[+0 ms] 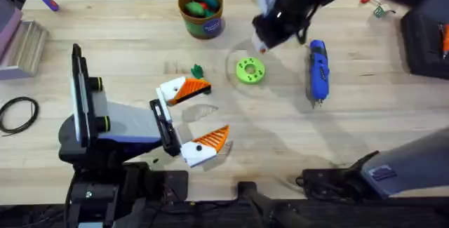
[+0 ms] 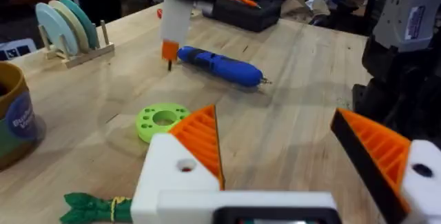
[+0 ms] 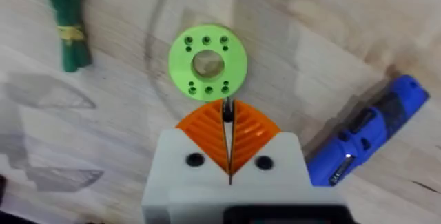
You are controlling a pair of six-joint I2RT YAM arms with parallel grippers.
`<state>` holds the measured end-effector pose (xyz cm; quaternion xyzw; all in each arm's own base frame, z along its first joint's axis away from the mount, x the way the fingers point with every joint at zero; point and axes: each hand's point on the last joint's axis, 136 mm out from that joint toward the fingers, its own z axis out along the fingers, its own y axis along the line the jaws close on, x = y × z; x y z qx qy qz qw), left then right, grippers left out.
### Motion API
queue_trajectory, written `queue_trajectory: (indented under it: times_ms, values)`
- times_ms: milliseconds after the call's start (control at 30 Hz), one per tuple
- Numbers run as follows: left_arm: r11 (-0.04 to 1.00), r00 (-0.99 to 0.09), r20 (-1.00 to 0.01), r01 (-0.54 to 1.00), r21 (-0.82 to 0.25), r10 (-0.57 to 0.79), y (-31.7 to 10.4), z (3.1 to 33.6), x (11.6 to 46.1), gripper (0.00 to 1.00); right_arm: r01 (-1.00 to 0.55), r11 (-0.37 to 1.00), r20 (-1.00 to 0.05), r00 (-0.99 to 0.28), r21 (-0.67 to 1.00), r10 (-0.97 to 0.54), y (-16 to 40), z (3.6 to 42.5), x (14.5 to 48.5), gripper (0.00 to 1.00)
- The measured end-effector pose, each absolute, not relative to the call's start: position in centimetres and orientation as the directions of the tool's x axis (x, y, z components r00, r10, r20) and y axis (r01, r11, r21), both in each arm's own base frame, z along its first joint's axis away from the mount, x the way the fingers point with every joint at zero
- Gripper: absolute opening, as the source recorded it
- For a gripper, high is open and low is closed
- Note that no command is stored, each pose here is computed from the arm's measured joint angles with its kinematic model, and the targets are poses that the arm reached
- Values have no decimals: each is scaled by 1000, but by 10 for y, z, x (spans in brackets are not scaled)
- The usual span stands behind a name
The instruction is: Pick up the gripper from the table and insert it into the empty holder that is missing its gripper. Then pick up a screw, insert it into the mounting hole, and use the screwdriver to tighten it. Finally, clean up the table by picking up the vegetable and placing it into the bucket.
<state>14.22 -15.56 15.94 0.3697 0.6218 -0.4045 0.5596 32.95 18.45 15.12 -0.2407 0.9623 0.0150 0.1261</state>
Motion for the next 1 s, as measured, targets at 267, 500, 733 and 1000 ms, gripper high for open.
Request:
queue_trajectory:
  times_ms: [267, 500, 733, 1000]
  values:
    - [399, -100, -995, 912, -89, 7, -156, 159, 142, 985, -467, 884, -316, -835, -29, -452, 177, 199, 315, 7]
    - [399, -100, -995, 912, -89, 7, -156, 159, 142, 985, -517, 855, -293, -813, -35, -503, 185, 213, 300, 7]
    - [399, -100, -995, 912, -89, 7, -156, 159, 142, 985, -645, 763, -392, -689, -50, -609, 227, 253, 287, 7]
    - [399, -100, -995, 912, -89, 7, -156, 159, 142, 985, -785, 614, -510, -494, -87, -704, 283, 288, 263, 7]
